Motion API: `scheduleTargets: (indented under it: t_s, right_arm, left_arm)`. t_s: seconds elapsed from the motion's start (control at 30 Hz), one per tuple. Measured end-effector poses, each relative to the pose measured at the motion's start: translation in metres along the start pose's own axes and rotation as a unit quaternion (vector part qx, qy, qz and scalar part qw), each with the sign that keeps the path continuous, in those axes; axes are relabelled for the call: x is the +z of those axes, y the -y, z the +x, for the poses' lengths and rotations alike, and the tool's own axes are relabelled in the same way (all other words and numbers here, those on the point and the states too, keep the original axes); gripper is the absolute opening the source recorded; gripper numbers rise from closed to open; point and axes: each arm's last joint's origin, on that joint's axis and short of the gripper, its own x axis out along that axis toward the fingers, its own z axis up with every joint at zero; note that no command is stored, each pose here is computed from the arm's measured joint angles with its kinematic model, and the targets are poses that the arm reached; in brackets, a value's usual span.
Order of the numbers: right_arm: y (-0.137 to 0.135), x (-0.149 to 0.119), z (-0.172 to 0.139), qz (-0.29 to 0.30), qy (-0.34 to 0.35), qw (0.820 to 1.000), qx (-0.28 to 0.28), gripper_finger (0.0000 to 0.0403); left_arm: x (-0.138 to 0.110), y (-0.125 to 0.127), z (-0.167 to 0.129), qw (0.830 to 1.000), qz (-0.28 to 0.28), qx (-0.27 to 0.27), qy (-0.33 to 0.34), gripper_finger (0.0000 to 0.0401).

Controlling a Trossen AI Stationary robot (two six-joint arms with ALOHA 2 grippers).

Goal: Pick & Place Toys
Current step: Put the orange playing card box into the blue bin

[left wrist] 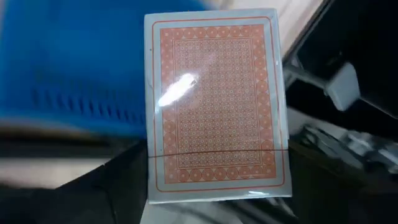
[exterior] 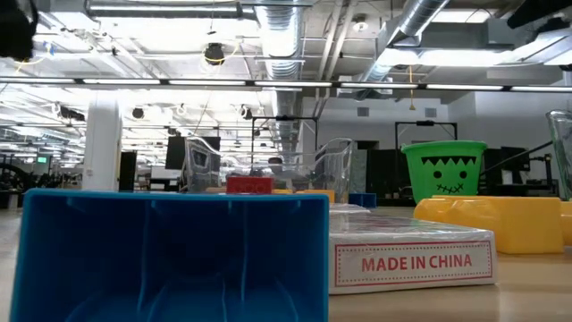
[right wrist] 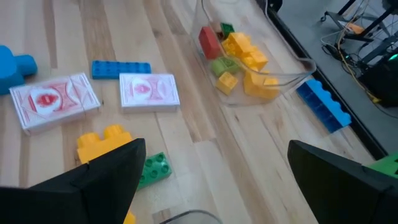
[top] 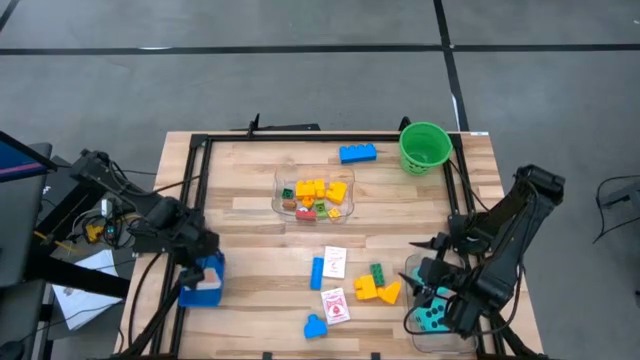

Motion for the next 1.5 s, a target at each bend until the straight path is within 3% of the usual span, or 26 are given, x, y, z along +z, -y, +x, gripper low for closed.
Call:
scheduleTargets:
  t_s: [0.33,0.7,1.27,1.5]
  right_arm:
    - [0.005,0.003,-0.006,0.004,0.026,1.0,0.003,0.0384]
    - [0.005,0.003,-0.006,-0.001,0.026,1.0,0.003,0.0384]
    - [0.004,0.002,-0.007,-0.003,0.027,1.0,0.007,0.0384]
    - [0.004,0.0,-0.01,-0.006,0.029,0.999,0.012,0.0384]
  left_arm:
    - [-0.009,-0.005,0.004,0.996,-0.052,0.042,-0.062,0.0303]
    - [0.007,0.001,0.027,0.988,-0.014,0.114,-0.105,0.0303]
    - [0.015,0.002,0.04,0.98,-0.038,0.151,-0.122,0.0305]
    - [0.009,0.004,0.043,0.978,-0.02,0.162,-0.131,0.0309]
